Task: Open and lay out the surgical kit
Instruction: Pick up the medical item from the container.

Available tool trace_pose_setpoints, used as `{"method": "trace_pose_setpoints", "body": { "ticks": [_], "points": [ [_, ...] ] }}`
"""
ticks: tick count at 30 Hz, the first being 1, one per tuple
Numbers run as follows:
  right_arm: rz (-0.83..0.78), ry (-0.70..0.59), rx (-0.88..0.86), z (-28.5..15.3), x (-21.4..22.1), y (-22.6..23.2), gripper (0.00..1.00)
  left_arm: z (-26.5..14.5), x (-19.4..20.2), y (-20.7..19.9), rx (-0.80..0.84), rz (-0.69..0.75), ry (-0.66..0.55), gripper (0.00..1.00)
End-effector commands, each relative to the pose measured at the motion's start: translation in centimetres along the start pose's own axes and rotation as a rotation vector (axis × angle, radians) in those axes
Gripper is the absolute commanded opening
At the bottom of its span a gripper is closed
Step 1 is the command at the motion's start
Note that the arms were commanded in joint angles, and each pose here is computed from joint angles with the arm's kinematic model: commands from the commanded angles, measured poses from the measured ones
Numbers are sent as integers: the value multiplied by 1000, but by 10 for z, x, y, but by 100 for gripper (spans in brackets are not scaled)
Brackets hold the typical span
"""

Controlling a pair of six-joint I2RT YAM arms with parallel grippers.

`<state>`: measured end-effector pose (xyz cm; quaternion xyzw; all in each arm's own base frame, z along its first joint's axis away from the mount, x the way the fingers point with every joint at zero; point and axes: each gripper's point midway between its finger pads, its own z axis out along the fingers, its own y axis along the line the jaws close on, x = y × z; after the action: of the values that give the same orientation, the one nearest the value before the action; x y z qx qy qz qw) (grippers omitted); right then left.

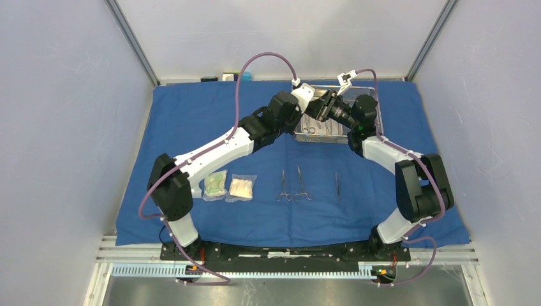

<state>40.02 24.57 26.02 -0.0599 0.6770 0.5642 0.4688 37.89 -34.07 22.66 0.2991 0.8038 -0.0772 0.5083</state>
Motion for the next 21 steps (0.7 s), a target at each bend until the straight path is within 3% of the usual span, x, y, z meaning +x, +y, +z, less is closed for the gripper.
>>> {"method": "trace_pose_setpoints", "body": {
  "ticks": [1, 8, 16, 19, 21],
  "points": [
    [-44, -34, -16, 6, -14, 8, 30, -4, -24, 1, -6, 24, -62, 2],
    [-46, -40, -14, 8, -17, 7, 28, -3, -21, 1, -7, 27, -59, 2],
    [-52, -35, 24, 9, -16, 0, 18, -2, -19, -4, 10, 23, -54, 2],
    [-58, -32, 33, 8, -17, -2, 16, -2, -18, -6, 15, 24, -53, 8],
    [-77, -21, 57, 8, -18, -6, 15, -3, -19, -6, 19, 24, -56, 18]
  ]
}}
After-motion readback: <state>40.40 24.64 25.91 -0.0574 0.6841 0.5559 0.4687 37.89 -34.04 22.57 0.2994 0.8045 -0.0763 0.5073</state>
